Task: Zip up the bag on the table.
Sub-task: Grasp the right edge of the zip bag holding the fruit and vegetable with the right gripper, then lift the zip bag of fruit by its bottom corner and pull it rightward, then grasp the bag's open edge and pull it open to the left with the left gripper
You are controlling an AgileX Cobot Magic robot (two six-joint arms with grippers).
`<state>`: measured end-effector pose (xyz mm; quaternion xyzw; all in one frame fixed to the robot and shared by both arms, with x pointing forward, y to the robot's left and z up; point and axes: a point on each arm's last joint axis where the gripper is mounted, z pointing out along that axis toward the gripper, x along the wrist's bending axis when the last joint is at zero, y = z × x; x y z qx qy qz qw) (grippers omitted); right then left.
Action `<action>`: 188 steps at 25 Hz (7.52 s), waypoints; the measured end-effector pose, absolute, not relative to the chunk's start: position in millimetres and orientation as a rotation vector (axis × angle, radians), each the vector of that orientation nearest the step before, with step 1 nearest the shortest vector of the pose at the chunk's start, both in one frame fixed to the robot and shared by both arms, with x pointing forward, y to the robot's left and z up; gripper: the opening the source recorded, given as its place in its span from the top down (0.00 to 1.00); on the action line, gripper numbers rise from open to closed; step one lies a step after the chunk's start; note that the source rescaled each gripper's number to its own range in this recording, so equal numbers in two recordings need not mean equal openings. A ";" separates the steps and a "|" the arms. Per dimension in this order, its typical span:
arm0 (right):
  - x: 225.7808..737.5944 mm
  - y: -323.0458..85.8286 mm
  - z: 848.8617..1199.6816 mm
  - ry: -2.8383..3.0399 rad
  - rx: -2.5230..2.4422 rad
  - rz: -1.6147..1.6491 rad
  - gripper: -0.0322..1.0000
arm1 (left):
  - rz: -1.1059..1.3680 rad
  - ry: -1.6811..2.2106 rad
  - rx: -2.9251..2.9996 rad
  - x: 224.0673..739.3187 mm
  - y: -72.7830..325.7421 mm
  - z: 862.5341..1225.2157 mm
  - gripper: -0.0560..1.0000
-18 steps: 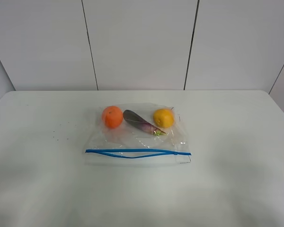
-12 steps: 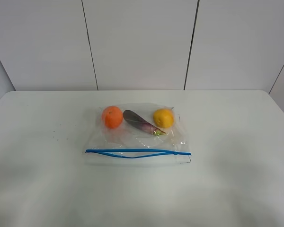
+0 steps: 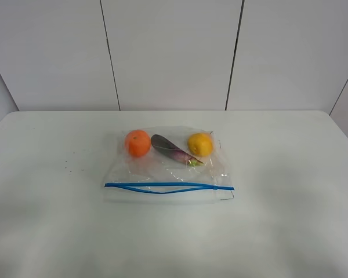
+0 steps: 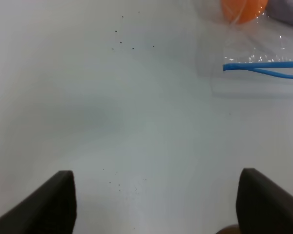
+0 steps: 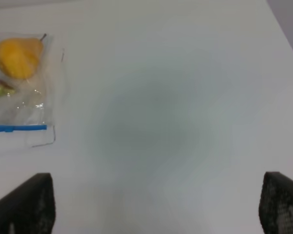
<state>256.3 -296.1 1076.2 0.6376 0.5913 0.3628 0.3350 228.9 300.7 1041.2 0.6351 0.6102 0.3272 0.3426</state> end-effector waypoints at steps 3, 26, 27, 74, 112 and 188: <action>282.9 -295.5 1099.8 1.598 1.729 0.916 0.06 | 0.850 1.586 1.651 228.9 300.7 1041.2 0.09; 553.6 -267.3 984.1 2.325 2.179 0.862 0.06 | 0.850 1.586 1.651 228.9 300.7 1041.2 0.09; 558.6 -265.9 974.2 2.334 2.194 0.884 0.06 | 0.850 1.586 1.651 228.9 300.7 1041.2 0.09; 587.9 -237.1 847.7 2.489 2.220 1.526 0.06 | 0.850 1.586 1.651 228.9 300.7 1041.2 0.09; 585.9 -229.8 857.9 2.361 2.511 1.784 0.96 | 0.850 1.586 1.651 228.9 300.7 1041.2 0.09; 590.3 -229.8 893.2 2.215 2.606 1.838 0.96 | 1.622 0.463 2.335 461.2 294.6 1144.0 0.09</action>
